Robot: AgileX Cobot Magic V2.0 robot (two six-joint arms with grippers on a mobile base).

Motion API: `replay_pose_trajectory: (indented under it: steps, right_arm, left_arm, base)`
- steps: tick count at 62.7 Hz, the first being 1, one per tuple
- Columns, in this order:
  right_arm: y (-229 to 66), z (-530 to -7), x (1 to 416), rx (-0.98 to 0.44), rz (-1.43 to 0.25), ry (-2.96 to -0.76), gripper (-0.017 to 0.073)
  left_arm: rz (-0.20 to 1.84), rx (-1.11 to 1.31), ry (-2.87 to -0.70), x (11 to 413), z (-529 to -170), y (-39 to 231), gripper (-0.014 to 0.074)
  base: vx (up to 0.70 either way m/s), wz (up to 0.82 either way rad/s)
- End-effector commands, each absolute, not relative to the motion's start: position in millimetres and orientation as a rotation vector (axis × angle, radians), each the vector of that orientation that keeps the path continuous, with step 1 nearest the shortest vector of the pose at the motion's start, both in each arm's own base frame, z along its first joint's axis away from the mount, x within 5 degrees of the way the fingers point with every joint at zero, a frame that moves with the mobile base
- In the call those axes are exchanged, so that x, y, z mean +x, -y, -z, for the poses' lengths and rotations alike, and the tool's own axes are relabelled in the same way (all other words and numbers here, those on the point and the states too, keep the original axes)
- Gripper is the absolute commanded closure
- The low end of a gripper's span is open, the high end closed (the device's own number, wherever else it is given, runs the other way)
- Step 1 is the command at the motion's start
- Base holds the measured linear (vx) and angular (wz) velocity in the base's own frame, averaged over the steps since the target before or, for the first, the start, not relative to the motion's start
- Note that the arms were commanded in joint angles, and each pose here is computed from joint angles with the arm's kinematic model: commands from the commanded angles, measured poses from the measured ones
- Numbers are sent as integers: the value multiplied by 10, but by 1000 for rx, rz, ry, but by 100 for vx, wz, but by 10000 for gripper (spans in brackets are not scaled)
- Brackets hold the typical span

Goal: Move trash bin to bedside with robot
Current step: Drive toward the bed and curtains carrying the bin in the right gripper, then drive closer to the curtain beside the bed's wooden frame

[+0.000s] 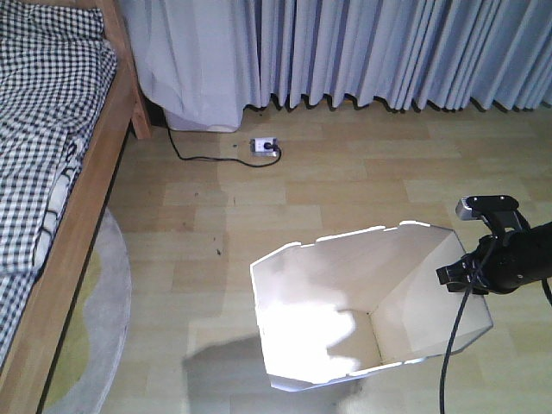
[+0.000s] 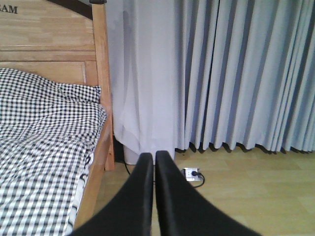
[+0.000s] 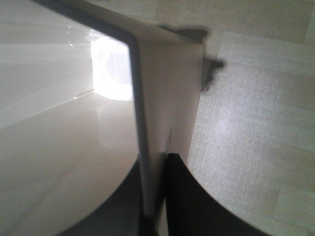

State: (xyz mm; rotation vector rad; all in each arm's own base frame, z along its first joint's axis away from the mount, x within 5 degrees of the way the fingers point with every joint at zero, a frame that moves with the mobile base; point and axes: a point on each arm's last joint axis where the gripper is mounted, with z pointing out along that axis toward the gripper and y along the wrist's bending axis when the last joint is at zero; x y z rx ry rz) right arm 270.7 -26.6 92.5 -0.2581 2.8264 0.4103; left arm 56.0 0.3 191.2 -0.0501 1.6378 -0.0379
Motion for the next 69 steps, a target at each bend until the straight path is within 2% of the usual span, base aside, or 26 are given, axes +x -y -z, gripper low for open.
replay_pose_trajectory:
  steps: [1, 69]
  right_arm:
    - [201, -1156, 2762, -183, -530, -2754, 565]
    - [200, -1156, 2761, -183, -532, -2754, 565]
  left_arm:
    - [55, -60, -1584, 566, -1888, -1, 599]
    - [55, -60, -1584, 566, -1888, -1, 599]
  base:
    - [37, 2]
    - [33, 0]
